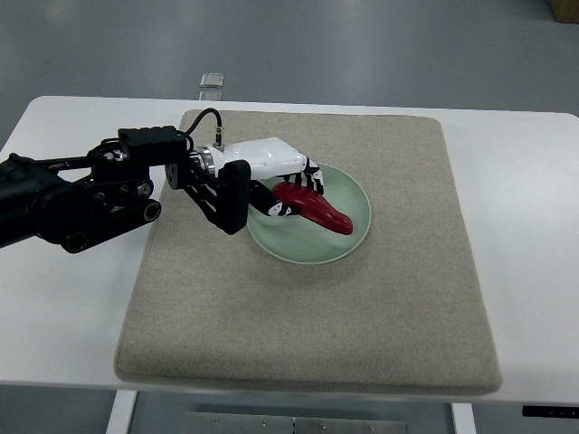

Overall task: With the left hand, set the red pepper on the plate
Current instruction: 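Lower the pepper onto the green plate with the left hand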

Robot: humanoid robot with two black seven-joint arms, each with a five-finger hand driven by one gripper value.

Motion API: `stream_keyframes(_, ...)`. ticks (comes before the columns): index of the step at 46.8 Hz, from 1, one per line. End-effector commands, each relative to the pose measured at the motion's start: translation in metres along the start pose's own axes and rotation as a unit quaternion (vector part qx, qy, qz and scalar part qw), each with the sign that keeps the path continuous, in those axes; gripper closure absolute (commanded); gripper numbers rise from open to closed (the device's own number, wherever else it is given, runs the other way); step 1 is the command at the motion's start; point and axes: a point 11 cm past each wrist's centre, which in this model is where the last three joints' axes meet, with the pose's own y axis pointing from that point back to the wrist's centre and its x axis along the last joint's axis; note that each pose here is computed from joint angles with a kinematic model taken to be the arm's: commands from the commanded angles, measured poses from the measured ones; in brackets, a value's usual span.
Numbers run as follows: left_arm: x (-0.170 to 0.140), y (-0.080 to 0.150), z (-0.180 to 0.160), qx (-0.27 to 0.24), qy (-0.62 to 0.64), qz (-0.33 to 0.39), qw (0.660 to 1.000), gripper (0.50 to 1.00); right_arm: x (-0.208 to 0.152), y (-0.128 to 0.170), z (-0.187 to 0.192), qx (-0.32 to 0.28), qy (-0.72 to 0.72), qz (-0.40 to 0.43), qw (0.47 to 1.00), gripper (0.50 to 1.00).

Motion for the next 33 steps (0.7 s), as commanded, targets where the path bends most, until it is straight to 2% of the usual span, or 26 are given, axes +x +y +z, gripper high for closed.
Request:
stream_keyframes(1, -0.0004, 0.0002, -0.001, 0.002, 0.0, -0.001, 1.0, 1.0, 0.0, 0.0, 0.0, 0.0, 0.0, 0.0, 1.0, 0.568)
stream_keyframes(33, 0.0015, -0.0057, -0.0007, 0.003, 0.009, 0.012, 1.0, 0.99, 0.0, 0.0, -0.0001, 0.0, -0.001, 0.0, 1.0, 0.568)
